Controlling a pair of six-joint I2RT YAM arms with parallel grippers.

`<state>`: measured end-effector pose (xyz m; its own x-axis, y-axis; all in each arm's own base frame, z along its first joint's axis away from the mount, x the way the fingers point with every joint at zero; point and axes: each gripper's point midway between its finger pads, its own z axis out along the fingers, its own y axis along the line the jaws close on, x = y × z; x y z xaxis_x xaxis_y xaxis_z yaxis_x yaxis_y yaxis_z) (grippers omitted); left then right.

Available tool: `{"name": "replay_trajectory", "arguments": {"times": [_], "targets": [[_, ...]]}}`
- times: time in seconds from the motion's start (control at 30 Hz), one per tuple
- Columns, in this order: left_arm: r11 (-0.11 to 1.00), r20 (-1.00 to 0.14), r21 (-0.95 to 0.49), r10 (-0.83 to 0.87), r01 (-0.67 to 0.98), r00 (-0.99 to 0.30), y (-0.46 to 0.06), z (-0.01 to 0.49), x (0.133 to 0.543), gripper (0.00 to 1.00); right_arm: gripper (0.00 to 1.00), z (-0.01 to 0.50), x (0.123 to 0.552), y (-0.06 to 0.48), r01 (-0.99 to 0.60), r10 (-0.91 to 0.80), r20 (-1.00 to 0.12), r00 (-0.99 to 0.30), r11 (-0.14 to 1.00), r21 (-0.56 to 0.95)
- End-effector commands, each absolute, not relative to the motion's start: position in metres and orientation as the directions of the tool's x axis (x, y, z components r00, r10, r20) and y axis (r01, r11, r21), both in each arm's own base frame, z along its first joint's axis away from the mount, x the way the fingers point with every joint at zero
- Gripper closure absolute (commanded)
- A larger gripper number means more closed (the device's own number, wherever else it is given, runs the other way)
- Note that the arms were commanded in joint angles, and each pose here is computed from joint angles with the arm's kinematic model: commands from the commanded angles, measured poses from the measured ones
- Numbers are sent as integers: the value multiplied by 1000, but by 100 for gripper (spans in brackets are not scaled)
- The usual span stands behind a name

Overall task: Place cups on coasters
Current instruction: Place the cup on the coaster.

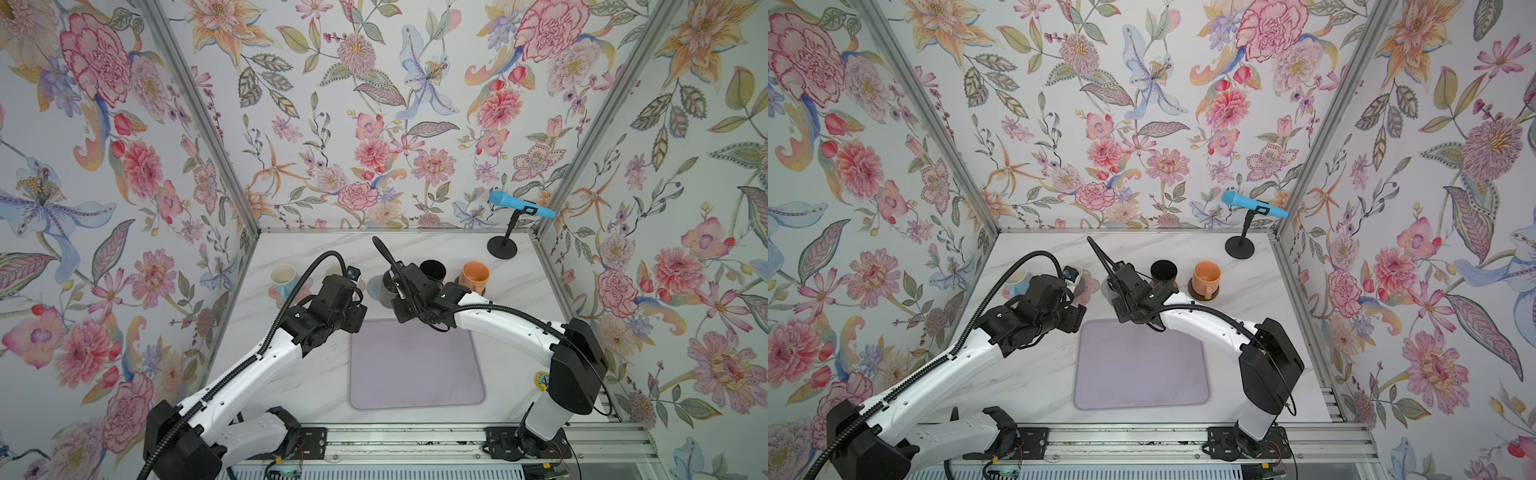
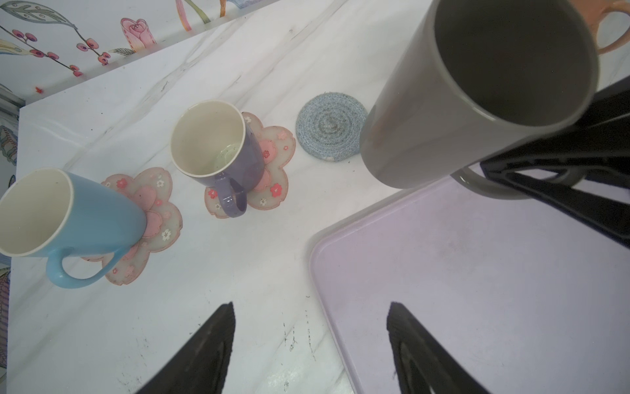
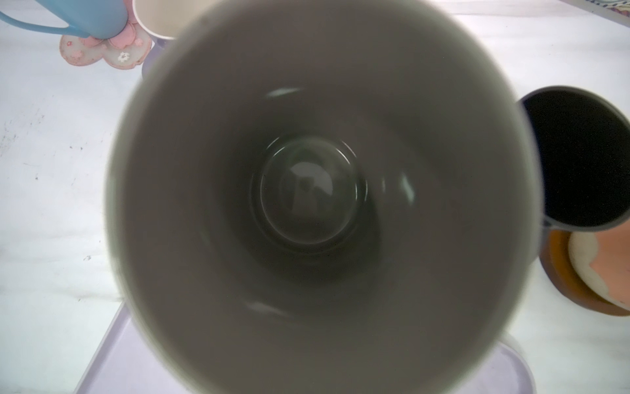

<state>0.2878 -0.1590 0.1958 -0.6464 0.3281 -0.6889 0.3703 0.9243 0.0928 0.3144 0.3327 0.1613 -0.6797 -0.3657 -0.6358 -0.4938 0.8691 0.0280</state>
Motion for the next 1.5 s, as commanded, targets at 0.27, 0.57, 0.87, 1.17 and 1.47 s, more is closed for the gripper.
{"name": "replay_trajectory", "arguments": {"times": [0.27,0.57,0.87,1.17,1.47], "targets": [[943,-674,77,288,323,-680,-141,192,286,25,100,178,360,363,-462,-289,-692,-661,884,72],[945,-668,68,280,318,-689,-138,187,288,25,100,163,379,368,-438,-302,-668,-681,898,41],[950,-670,51,262,309,-695,-133,184,289,25,100,156,398,374,-415,-313,-655,-687,910,0],[950,-661,47,262,309,-703,-132,178,291,25,100,151,404,372,-397,-308,-643,-701,918,-8],[952,-657,45,258,304,-708,-131,174,294,25,100,146,413,380,-395,-303,-643,-704,919,-1]]}}
